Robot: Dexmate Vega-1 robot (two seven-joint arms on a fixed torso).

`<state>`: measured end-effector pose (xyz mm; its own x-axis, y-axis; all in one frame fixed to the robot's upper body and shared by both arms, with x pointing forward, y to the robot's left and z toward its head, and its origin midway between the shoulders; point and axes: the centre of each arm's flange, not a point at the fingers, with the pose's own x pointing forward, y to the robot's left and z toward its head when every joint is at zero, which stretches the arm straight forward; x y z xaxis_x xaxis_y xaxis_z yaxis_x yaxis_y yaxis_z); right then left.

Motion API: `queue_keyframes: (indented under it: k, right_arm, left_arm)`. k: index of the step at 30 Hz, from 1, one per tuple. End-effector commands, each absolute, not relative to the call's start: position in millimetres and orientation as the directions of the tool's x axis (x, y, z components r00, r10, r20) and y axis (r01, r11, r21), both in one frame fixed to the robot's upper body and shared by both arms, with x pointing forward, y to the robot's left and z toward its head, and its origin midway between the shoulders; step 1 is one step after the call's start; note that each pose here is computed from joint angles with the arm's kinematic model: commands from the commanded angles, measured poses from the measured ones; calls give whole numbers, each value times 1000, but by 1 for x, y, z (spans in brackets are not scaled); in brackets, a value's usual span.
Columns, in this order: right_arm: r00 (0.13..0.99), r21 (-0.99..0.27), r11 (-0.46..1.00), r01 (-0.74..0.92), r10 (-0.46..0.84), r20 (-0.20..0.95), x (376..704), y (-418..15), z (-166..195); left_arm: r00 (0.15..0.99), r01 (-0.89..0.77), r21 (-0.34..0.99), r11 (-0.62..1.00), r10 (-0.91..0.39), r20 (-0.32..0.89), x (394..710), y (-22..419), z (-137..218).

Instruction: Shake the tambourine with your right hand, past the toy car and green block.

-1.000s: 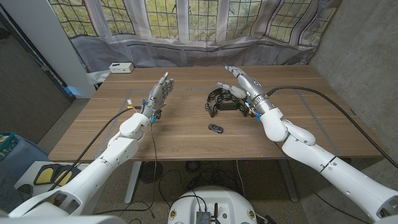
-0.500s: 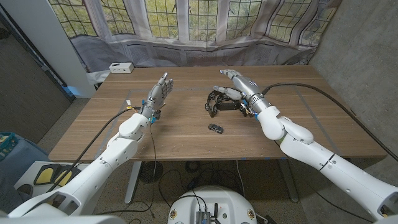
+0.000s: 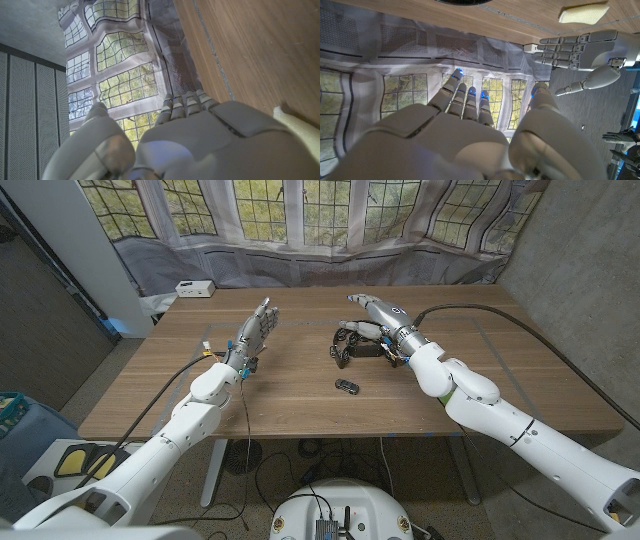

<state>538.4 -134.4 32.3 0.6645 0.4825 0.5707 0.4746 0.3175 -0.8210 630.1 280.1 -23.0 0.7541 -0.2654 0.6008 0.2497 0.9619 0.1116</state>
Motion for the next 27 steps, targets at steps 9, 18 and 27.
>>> queue_keyframes:
  k: [9,18,27]
  right_arm:
    - [765,-897,170,407,474,437,546,-123,43]
    - [789,-911,119,394,465,402,549,-119,45]
    - [808,-919,47,392,460,369,550,-114,45]
  left_arm:
    - [746,254,111,961,-267,610,628,281,-20]
    - [749,255,111,960,-269,605,628,277,-20]
    - [755,255,106,961,-266,599,629,276,-23]
